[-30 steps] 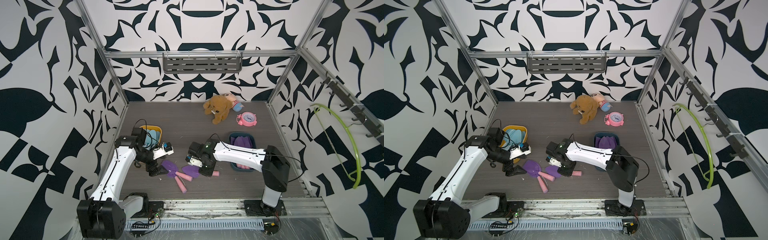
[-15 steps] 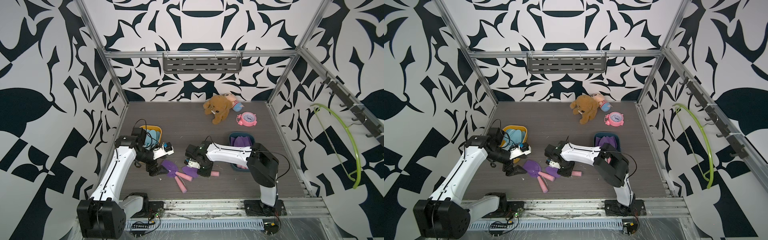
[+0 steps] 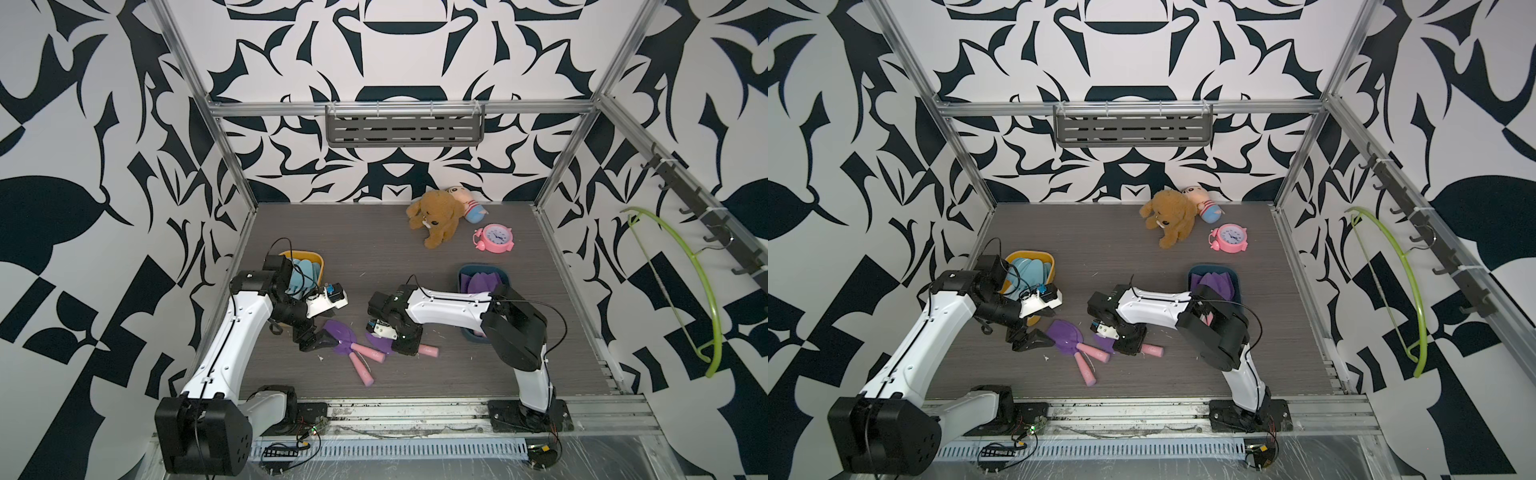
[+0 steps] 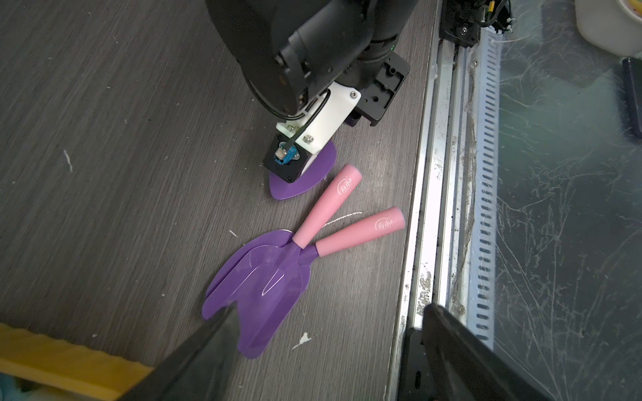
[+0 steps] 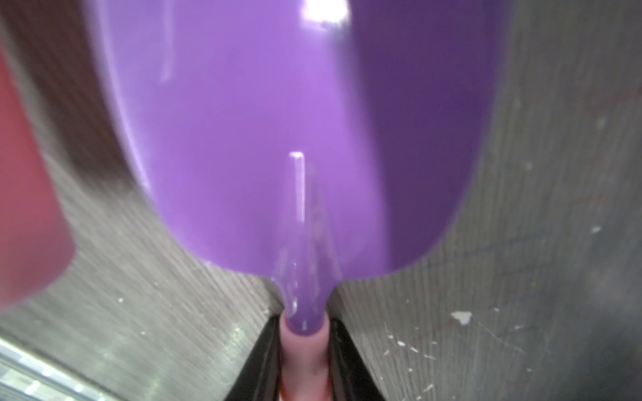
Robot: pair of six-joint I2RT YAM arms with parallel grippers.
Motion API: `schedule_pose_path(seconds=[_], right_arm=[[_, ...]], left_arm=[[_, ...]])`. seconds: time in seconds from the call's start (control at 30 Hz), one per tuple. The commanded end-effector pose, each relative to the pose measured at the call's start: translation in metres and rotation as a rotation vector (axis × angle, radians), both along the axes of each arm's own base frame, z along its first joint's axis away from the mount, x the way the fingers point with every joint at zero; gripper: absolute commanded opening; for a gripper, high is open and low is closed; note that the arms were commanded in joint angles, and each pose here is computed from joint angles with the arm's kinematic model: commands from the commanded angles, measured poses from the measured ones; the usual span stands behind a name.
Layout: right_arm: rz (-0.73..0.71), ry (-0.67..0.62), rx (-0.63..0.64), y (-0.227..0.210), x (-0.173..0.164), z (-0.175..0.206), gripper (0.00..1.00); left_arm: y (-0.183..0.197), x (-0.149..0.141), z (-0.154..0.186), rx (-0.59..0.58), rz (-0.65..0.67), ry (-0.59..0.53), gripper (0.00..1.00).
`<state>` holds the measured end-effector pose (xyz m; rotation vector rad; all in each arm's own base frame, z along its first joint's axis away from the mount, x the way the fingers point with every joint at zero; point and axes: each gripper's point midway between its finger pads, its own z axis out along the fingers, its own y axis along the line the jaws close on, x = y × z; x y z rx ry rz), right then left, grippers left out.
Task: Sort the small shovels by color and place them into the storage box
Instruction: Pick up the shovel from the center of the board, then place the shovel in the storage box.
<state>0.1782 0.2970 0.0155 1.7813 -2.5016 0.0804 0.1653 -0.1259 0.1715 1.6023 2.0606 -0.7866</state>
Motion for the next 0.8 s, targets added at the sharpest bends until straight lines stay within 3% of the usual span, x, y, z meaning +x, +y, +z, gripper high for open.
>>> schedule_pose_path(seconds=[0.0,0.1,0.2,0.4,0.63,0.77], right_arm=[[0.001,-0.037,0.016,0.0,0.006,0.01,0.16],[-0.024,-0.072,0.06,0.001,0.011,0.026,0.08],[-0.095,-0.099,0.124,-0.001,0.021,0.047,0.07],[-0.374,-0.096,0.284,-0.02,0.051,0.1,0.07],[-0.666,-0.154,0.362,-0.07,0.084,0.142,0.07],[-0.912,-0.118,0.383,-0.121,0.096,0.138,0.07]], left_arm=[[-0.005,-0.001,0.005,-0.042,0.007,0.027,0.89],[-0.011,0.001,0.01,-0.087,0.012,0.034,0.89],[-0.017,0.007,0.018,-0.136,0.018,0.038,0.89],[-0.043,0.022,0.071,-0.33,0.002,0.045,0.9],[-0.088,0.077,0.088,-0.25,0.041,0.057,0.9],[-0.122,0.106,0.082,-0.186,0.078,0.045,0.9]])
